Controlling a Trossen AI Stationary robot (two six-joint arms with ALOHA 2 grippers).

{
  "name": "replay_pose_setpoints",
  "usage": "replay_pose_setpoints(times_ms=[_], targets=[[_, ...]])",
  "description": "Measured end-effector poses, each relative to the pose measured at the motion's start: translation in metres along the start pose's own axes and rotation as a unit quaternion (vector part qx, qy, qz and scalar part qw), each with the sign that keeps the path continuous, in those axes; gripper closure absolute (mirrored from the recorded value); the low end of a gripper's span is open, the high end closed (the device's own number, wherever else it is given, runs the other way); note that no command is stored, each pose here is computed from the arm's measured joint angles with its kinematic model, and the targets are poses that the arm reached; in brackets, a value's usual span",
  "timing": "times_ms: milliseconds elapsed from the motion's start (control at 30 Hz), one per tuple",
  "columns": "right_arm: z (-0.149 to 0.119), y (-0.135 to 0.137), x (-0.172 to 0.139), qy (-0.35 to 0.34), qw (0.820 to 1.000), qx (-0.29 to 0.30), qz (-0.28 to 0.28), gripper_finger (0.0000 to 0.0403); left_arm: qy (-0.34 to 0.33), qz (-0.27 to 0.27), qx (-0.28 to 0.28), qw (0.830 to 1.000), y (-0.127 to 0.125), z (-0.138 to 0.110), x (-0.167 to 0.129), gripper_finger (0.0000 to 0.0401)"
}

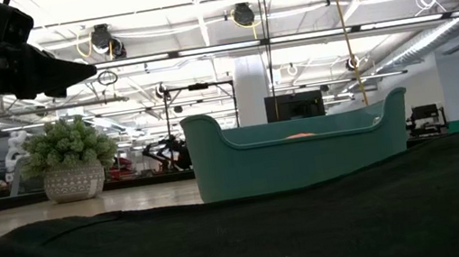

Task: Pick and placing Produce into tupperware
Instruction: Put the watermelon in the blue bin

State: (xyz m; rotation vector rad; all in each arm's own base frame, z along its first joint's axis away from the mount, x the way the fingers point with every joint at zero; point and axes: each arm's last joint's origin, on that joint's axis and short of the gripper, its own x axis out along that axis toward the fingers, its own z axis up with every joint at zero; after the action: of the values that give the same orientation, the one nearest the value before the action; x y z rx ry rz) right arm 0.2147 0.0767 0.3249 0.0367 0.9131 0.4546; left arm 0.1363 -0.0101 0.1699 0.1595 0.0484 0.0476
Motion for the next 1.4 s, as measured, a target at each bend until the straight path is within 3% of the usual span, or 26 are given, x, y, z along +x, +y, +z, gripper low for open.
replay_pose_setpoints(times_ms=[200,700,933,1167,1400], targets=[[0.000,0.003,0.008,0.028,0.999,-0.022,0.004,0.0403,0.002,0.000,0.000,1.000,0.000,0.000,0.000,0.0400],[-0.001,-0.004,0.040,0.184,0.982,0.049,-0.016,0.0403,0.012,-0.002,-0.003,1.000,0.000,-0.002,0.000,0.0400],[0.003,-0.004,0.041,0.192,0.981,0.008,-0.011,0.0403,0.018,-0.003,-0.004,1.000,-0.001,-0.004,0.000,0.0400],[0.001,-0.004,0.041,0.201,0.980,0.010,-0.013,0.0403,0.025,-0.004,-0.003,1.000,-0.001,-0.005,0.000,0.0400],[-0.002,-0.004,0.039,0.221,0.974,0.050,-0.022,0.0403,0.025,-0.004,-0.002,1.000,-0.001,-0.005,0.000,0.0400]])
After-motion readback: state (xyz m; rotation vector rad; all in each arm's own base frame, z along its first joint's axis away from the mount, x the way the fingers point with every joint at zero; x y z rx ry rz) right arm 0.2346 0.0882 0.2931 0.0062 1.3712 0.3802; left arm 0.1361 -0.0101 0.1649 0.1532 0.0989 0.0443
